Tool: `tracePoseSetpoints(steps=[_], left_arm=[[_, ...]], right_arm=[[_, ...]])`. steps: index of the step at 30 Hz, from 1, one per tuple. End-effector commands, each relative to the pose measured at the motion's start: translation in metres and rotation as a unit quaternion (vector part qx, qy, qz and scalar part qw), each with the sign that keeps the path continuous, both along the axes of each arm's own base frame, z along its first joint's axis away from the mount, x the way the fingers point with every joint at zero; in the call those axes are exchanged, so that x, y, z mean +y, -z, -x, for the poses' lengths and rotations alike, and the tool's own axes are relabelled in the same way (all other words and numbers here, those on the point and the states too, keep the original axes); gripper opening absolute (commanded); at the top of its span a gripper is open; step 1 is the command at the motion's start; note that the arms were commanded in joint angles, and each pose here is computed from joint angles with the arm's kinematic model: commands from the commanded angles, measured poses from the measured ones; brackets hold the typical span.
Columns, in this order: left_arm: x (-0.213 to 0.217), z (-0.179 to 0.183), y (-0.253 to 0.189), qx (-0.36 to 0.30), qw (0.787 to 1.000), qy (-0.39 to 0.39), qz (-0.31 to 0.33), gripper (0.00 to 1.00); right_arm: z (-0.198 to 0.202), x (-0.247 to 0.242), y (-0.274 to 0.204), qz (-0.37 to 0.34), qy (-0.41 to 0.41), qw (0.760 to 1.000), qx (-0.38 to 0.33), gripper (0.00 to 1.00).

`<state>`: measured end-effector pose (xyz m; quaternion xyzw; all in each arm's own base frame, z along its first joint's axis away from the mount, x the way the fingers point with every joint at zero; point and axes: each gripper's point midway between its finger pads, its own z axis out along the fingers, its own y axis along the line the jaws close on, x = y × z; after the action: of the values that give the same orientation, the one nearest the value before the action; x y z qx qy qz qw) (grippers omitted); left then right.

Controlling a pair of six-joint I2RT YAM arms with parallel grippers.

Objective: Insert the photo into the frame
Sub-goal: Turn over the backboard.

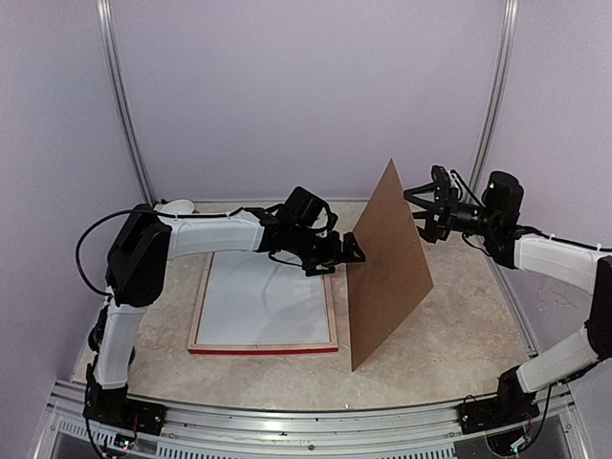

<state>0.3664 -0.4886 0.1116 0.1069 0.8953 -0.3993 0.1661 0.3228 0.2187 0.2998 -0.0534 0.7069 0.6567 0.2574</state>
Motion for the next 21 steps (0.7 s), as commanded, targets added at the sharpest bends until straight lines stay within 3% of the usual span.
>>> tracePoseSetpoints(steps=[1,8,21], left_arm=[[0.014,-0.006,-0.027,-0.013,0.999,-0.018,0.033,0.99],[0.032,-0.007,-0.059,-0.024,0.993,-0.035,0.112,0.99],[0.034,-0.006,-0.068,-0.023,0.990,-0.032,0.138,0.99]], right_arm=[[-0.002,0.013,-0.017,-0.008,-0.009,1.000,-0.028,0.92],[-0.004,0.023,-0.016,-0.011,-0.019,0.999,-0.026,0.92],[-0.003,0.043,-0.025,-0.019,-0.043,0.998,-0.034,0.92]])
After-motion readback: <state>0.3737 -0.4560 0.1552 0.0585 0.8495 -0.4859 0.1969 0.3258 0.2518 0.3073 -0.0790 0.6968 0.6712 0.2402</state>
